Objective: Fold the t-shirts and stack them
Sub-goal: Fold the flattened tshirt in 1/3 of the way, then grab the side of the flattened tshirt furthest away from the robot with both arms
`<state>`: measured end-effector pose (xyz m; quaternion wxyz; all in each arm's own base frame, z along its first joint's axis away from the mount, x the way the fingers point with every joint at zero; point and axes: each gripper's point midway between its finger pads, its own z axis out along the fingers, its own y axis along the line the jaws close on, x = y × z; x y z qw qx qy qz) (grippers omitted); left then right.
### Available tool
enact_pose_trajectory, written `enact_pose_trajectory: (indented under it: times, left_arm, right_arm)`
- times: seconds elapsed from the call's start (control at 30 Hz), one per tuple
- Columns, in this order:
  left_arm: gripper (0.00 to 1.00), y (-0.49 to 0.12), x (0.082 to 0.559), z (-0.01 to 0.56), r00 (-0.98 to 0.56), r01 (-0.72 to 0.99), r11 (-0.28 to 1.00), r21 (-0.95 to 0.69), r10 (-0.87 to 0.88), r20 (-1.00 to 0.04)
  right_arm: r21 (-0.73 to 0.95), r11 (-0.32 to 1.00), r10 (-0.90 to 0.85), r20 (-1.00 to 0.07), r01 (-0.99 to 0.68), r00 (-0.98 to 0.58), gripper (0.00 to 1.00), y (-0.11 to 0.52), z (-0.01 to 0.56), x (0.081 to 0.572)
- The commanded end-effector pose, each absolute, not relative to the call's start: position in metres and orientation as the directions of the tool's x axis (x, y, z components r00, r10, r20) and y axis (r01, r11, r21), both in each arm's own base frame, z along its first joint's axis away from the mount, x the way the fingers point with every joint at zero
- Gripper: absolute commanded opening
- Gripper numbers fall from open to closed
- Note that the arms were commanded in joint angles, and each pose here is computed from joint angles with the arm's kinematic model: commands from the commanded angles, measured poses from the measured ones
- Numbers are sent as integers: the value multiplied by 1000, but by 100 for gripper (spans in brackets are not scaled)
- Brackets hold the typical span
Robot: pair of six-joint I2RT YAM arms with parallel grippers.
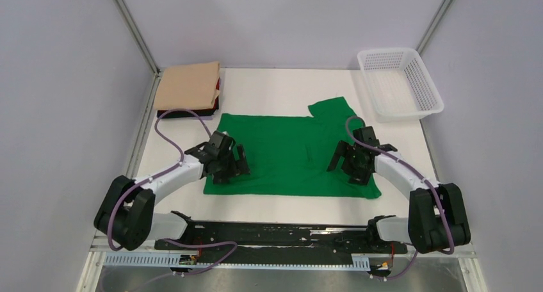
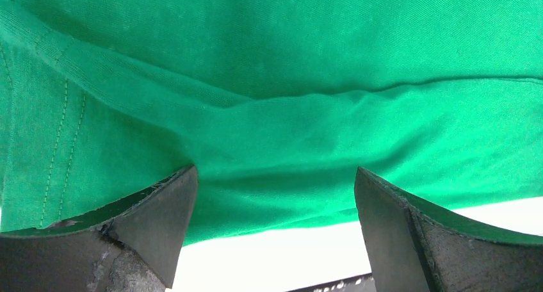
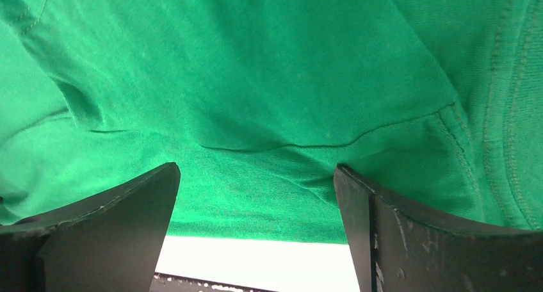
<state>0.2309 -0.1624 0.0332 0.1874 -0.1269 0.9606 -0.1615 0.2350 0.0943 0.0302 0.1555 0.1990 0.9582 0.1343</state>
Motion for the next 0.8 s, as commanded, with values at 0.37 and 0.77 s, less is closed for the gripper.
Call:
enact_pose_trajectory:
  times: [0.37,0.77]
  left_arm:
    - [100,-137,249,86,-776,-285,903,-322,-415,-475]
    - [100,-93,390,124,-665,-373,907,-194,-407,-626]
  right_arm:
    - [210,870,489,-485,446,-725,100,48,77,263]
    - [330,888,460,-655,320,-600,100,64,147,351]
